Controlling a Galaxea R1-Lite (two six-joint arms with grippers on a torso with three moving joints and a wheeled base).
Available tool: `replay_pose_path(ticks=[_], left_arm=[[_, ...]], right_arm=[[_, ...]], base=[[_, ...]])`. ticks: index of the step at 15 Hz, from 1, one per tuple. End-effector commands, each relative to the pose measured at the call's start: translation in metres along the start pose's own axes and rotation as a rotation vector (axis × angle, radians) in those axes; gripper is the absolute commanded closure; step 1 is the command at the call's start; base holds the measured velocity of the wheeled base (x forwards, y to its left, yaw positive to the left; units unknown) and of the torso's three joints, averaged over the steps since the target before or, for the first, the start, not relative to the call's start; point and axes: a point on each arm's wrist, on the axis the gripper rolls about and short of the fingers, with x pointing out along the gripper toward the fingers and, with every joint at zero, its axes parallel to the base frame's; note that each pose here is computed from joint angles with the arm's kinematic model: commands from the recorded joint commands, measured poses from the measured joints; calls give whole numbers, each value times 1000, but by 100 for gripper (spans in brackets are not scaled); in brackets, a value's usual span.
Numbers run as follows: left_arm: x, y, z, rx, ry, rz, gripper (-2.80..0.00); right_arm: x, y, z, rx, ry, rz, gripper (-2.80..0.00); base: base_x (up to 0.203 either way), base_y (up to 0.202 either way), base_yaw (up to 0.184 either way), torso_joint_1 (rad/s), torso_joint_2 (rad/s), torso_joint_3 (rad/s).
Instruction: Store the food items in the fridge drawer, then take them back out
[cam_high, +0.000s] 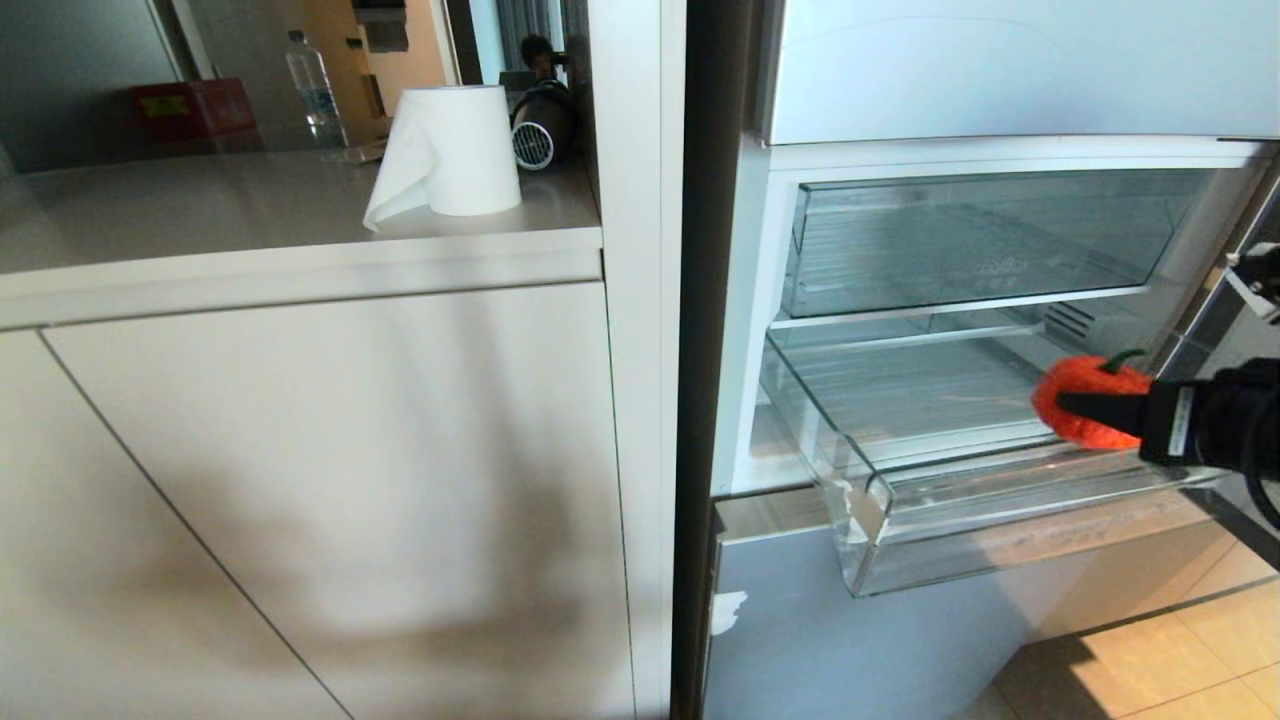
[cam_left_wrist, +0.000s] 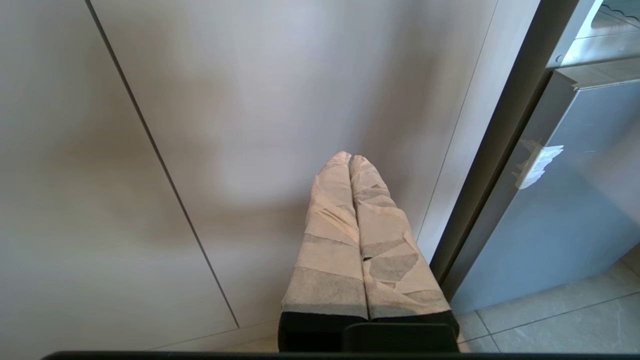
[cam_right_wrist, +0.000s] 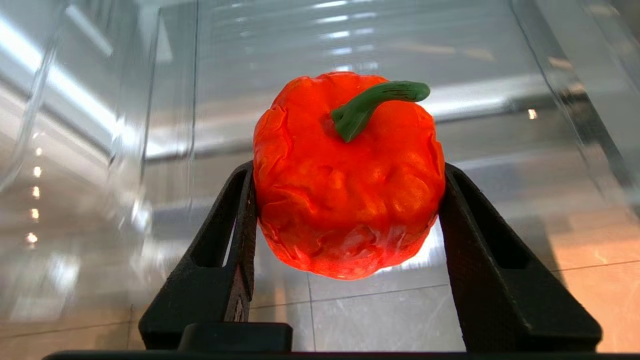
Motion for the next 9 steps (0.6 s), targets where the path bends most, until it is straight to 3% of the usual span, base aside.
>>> replay_pose_path(ticks=[1, 6, 9], left_arm=[[0, 0, 0, 0, -1, 0, 0], [0, 0, 0, 0, 0, 0, 0], [0, 0, 0, 0, -2, 0, 0]], right_arm=[[35, 0, 3, 1, 56, 3, 0], [80, 7, 7, -10, 100, 31, 0], [110, 10, 10, -14, 80, 41, 0]], base=[[0, 0, 0, 0, 0, 0], [0, 0, 0, 0, 0, 0], [0, 0, 0, 0, 0, 0]])
